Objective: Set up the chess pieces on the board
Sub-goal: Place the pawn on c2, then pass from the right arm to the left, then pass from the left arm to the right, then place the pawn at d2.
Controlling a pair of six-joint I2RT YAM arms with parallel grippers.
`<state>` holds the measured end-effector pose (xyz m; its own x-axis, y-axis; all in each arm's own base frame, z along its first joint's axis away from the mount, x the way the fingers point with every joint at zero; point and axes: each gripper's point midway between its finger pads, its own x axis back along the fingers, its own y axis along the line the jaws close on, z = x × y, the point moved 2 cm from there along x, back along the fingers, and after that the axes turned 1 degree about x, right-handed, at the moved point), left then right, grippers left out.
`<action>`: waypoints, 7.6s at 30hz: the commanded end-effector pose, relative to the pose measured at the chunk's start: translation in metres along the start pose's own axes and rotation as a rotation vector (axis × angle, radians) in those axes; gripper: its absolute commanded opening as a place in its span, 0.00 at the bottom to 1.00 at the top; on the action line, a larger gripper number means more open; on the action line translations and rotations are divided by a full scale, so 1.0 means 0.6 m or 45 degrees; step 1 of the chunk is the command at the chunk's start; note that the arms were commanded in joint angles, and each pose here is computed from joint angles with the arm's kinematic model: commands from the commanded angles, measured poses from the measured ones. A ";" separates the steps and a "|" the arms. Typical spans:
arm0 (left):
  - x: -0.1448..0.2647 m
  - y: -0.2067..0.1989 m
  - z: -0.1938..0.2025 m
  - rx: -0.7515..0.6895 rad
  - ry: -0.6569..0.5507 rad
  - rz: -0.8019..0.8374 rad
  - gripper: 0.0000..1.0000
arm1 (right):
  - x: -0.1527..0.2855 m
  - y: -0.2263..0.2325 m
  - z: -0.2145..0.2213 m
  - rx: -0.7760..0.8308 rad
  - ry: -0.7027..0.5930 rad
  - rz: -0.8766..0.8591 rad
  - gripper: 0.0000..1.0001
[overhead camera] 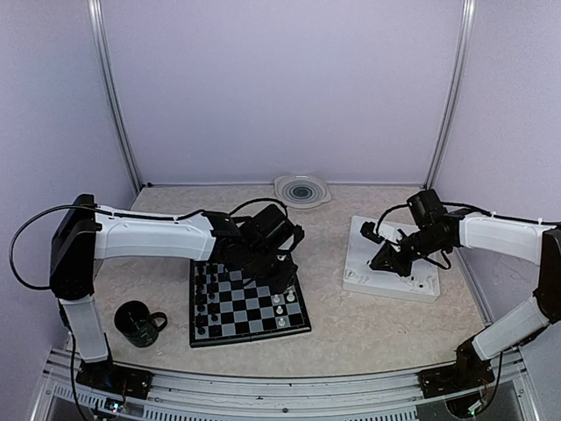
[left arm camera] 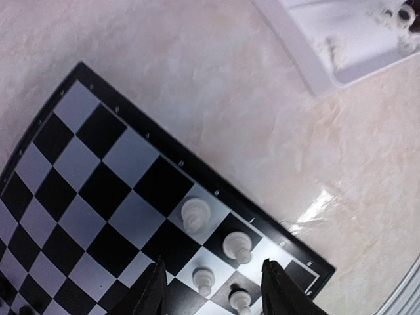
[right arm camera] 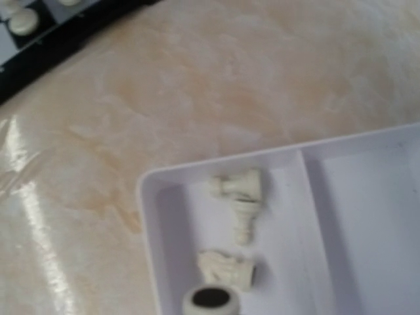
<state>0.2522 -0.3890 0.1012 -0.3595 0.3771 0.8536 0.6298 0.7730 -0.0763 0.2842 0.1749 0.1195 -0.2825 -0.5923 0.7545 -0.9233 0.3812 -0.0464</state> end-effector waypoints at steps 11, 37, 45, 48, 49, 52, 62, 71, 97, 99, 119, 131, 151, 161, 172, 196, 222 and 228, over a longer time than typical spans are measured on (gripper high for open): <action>0.133 -0.096 -0.233 0.388 -0.586 0.779 0.53 | 0.052 0.052 -0.143 0.310 -0.113 -0.060 0.11; 0.076 -0.154 -0.221 0.404 -0.463 1.046 0.37 | 0.053 0.073 -0.191 0.355 -0.149 -0.063 0.12; 0.068 -0.154 -0.219 0.414 -0.456 1.054 0.29 | 0.055 0.077 -0.192 0.357 -0.156 -0.072 0.12; 0.066 -0.156 -0.218 0.410 -0.453 1.066 0.25 | 0.055 0.077 -0.192 0.356 -0.154 -0.073 0.12; 0.066 -0.156 -0.218 0.411 -0.452 1.070 0.24 | 0.055 0.076 -0.192 0.356 -0.156 -0.072 0.12; 0.064 -0.156 -0.216 0.413 -0.446 1.082 0.19 | 0.056 0.076 -0.195 0.357 -0.160 -0.069 0.12; 0.079 -0.138 -0.213 0.411 -0.504 1.120 0.09 | 0.081 0.075 -0.199 0.364 -0.186 -0.031 0.30; 0.151 -0.113 -0.237 0.375 -0.741 1.113 0.08 | 0.181 0.003 -0.247 -0.033 -0.508 -0.052 0.44; 0.224 -0.109 -0.307 0.425 -1.014 1.193 0.09 | 0.175 0.015 -0.277 -0.650 -0.686 -0.870 0.48; 0.222 -0.109 -0.307 0.428 -1.012 1.201 0.09 | 0.169 0.014 -0.274 -0.658 -0.679 -0.871 0.45; 0.205 -0.116 -0.303 0.440 -0.975 1.239 0.08 | 0.160 0.030 -0.305 -0.566 -0.674 -0.902 0.27; 0.201 -0.111 -0.297 0.457 -0.968 1.236 0.08 | 0.173 0.018 -0.300 -0.576 -0.698 -0.867 0.23; 0.181 -0.118 -0.296 0.471 -0.923 1.230 0.08 | 0.184 0.018 -0.307 -0.520 -0.718 -0.820 0.05; 0.184 -0.079 -0.284 0.450 -0.924 1.086 0.40 | 0.170 -0.017 -0.304 -0.410 -0.657 -0.512 0.00; 0.326 0.098 -0.238 0.339 -0.922 0.446 0.59 | 0.051 0.022 -0.311 -0.099 -0.298 -0.301 0.01; 0.404 0.398 -0.123 0.494 -1.099 -0.123 0.67 | -0.256 0.173 -0.284 0.464 0.397 -0.207 0.01; 0.402 0.383 -0.122 0.458 -1.087 -0.069 0.67 | -0.278 0.194 -0.288 0.518 0.427 -0.181 0.27; 0.372 0.374 -0.124 0.424 -1.019 -0.022 0.66 | -0.208 0.191 -0.341 0.516 0.290 -0.163 0.30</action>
<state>0.3622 -0.1569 0.3200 -0.8554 0.4661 0.2260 0.3851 0.8640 -0.3244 0.2730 0.4335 0.0920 -0.1073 -0.3143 0.9432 -0.9922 -0.0259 -0.1215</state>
